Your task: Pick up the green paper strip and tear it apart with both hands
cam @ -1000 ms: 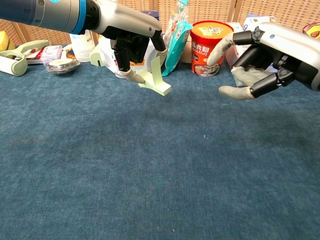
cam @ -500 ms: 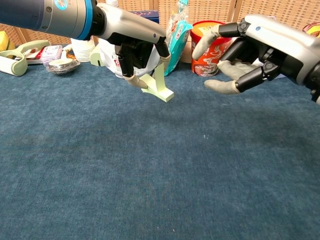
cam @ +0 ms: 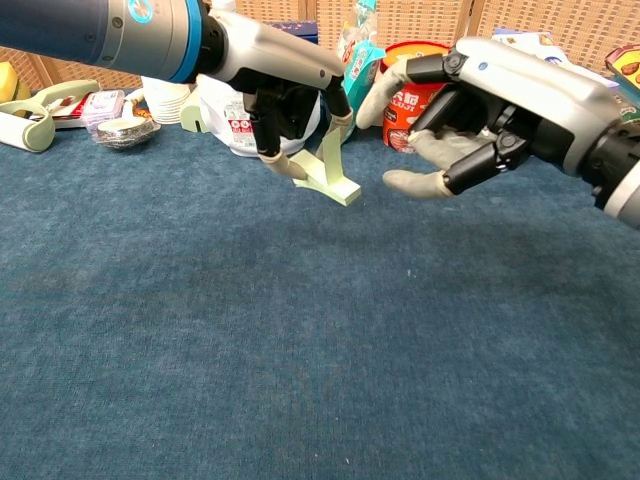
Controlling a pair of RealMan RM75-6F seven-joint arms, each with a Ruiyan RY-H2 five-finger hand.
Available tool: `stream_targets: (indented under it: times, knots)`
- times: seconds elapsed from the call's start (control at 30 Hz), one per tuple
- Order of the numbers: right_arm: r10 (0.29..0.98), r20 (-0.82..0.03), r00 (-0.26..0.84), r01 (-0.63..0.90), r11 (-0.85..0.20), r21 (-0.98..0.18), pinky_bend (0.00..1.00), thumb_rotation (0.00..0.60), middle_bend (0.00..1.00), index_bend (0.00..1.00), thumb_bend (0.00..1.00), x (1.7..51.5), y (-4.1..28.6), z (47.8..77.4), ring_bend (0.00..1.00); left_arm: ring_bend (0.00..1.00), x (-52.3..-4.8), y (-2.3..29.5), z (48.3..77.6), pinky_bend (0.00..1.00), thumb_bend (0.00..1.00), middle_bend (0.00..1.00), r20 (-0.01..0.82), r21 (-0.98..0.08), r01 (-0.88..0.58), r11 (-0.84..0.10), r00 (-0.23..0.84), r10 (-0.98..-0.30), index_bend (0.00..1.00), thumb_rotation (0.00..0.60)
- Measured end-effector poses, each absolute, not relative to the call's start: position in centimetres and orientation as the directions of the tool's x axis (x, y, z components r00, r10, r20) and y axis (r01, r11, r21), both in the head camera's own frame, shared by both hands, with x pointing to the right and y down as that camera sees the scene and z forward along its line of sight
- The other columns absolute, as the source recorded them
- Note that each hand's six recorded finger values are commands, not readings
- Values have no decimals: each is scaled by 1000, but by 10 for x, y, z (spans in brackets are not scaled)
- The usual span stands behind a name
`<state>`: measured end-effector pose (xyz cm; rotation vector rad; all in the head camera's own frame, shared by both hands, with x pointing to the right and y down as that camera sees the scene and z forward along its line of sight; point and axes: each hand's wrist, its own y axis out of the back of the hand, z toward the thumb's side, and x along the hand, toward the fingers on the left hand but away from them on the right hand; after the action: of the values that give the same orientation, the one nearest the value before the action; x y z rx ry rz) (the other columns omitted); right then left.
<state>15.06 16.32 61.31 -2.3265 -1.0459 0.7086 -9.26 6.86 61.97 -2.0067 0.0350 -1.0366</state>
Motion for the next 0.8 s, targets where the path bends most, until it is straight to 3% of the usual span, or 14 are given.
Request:
stream_targets:
  times: [0.8]
  knots:
    - [747, -277, 605, 500, -627, -598, 1000, 600, 933, 348, 319, 131, 170, 621, 924, 1000, -88, 68, 622, 1000, 460, 1000, 656, -695, 324, -642, 652, -381, 623, 600]
